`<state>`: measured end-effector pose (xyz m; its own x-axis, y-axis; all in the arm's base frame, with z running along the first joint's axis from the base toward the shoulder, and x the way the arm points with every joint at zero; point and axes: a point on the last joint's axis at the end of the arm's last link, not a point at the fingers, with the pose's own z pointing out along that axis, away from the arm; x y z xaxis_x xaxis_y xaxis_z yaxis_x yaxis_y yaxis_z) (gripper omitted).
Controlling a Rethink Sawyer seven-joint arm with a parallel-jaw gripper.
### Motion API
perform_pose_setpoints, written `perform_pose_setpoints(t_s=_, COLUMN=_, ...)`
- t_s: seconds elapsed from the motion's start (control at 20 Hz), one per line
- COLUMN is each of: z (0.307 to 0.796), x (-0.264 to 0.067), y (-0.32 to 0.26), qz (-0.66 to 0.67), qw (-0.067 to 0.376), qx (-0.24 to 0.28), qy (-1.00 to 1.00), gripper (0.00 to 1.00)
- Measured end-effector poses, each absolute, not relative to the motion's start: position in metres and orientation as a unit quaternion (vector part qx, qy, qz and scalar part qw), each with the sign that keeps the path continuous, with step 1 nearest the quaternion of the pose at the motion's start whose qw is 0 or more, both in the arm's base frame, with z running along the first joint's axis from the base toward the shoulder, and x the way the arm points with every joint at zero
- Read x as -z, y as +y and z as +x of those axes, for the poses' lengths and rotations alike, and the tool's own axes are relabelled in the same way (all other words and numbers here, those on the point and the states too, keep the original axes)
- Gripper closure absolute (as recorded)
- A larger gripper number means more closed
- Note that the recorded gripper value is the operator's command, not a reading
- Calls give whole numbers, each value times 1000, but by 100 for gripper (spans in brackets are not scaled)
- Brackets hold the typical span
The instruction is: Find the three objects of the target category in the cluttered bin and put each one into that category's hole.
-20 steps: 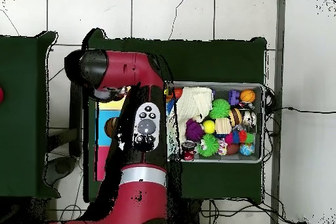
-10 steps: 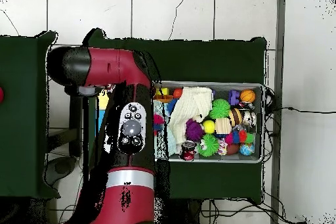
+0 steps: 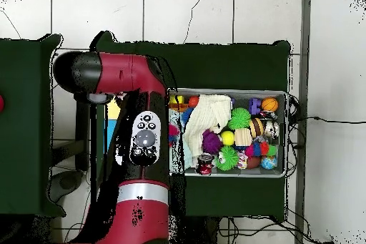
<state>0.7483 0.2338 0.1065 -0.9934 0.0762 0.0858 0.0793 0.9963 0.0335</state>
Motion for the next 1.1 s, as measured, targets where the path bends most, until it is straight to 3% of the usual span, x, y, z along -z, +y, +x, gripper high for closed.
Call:
perform_pose_setpoints(t_s=0.45, z=745, x=-96, y=205, qz=-47, qw=46, qx=-18, qy=-998, gripper=100)
perform_pose_setpoints(t_s=0.85, z=760, x=-102, y=174, qz=-47, qw=22, qx=-73, qy=-996, gripper=100)
perform_pose_setpoints(t_s=1.1, z=766, x=-103, y=170, qz=-47, qw=16, qx=-80, qy=-996, gripper=100)
